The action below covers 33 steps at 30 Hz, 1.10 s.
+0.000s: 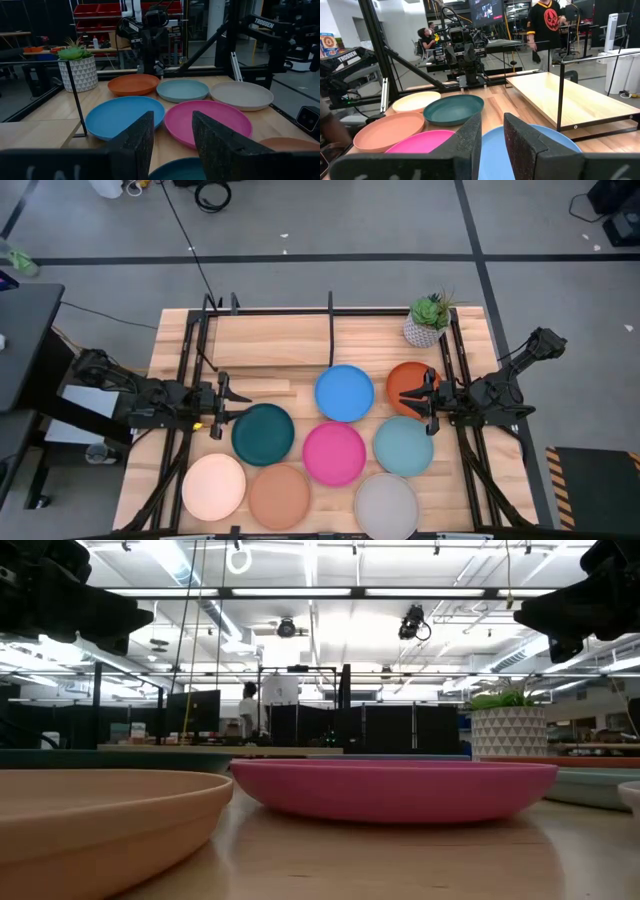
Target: Place and stack plates onto a shelf
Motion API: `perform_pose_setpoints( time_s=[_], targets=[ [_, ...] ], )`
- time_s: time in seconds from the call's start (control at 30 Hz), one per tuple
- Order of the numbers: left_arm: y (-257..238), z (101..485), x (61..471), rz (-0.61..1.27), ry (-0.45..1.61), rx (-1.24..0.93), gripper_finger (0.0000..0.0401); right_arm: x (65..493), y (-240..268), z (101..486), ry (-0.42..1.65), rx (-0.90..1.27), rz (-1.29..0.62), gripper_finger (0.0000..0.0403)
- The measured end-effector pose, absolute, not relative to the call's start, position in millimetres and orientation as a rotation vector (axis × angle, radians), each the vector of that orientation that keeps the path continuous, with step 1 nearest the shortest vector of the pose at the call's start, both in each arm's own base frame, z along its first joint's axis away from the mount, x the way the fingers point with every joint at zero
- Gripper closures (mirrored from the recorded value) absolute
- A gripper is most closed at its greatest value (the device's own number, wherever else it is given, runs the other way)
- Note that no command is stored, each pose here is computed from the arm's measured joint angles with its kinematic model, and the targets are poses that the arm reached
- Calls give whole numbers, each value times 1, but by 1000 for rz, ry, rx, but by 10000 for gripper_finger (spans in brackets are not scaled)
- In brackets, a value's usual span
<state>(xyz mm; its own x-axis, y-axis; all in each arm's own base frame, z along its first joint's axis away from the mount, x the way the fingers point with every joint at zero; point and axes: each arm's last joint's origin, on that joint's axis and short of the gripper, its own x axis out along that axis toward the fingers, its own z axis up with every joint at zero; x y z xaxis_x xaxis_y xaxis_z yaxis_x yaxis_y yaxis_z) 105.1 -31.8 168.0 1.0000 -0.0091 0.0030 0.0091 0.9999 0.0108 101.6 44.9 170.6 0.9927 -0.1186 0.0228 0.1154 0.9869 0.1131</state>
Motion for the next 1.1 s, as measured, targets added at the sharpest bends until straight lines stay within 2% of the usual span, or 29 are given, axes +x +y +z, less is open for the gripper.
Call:
perform_pose_setpoints(
  time_s=[0.73, 0.83, 0.97, 1.1],
  targets=[
    [-32, 169, 105, -9, -8, 8, 259, 102, 45, 171, -30, 112, -118, 314],
    [-32, 169, 105, -8, -15, -63, 259, 102, 45, 171, -29, 111, -118, 314],
    [-28, 180, 105, 83, -127, -118, 259, 102, 45, 171, -30, 112, -117, 314],
    [-26, 190, 104, 96, -219, -157, 259, 102, 45, 171, -30, 112, -118, 314]
  ],
)
